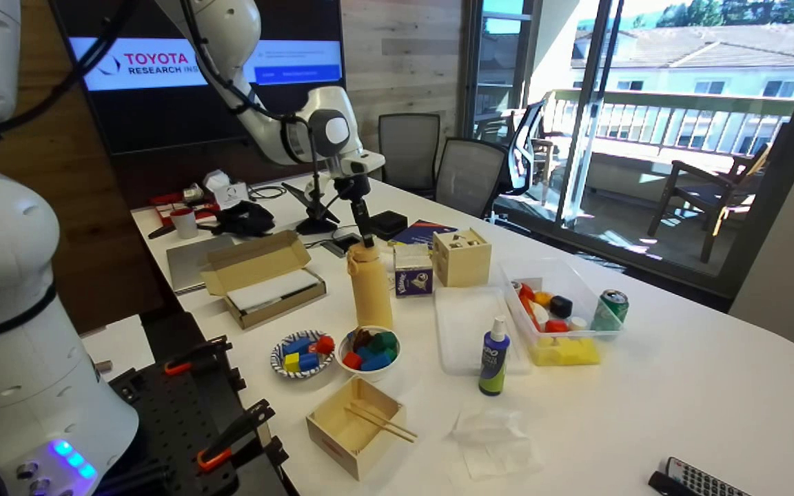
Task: Move the beige bottle forward
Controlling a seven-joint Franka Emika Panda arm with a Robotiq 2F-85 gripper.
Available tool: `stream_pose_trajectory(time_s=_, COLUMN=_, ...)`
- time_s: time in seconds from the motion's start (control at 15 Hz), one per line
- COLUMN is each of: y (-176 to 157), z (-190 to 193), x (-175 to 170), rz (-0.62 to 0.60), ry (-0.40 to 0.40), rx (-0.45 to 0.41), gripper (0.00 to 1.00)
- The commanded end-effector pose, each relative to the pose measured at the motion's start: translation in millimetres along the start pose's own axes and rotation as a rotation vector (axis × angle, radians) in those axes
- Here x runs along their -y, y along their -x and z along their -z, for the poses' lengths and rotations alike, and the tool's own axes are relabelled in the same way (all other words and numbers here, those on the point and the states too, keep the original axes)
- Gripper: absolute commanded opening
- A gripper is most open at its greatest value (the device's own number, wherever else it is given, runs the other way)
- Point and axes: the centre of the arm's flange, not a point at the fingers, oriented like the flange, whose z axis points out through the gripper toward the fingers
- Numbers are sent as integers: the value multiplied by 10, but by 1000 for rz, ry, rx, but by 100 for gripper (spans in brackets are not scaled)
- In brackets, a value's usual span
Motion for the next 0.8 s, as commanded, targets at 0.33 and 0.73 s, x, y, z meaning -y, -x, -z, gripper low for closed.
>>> stream_pose_trajectory(time_s=0.33, y=1329, z=-587, x=-74, rz=-275, ry=132, rx=-8, gripper=94)
stream_pose_trajectory(time_s=0.73, y=1922, z=-749, x=-58, rz=-338, ry=173, rx=25, gripper=65)
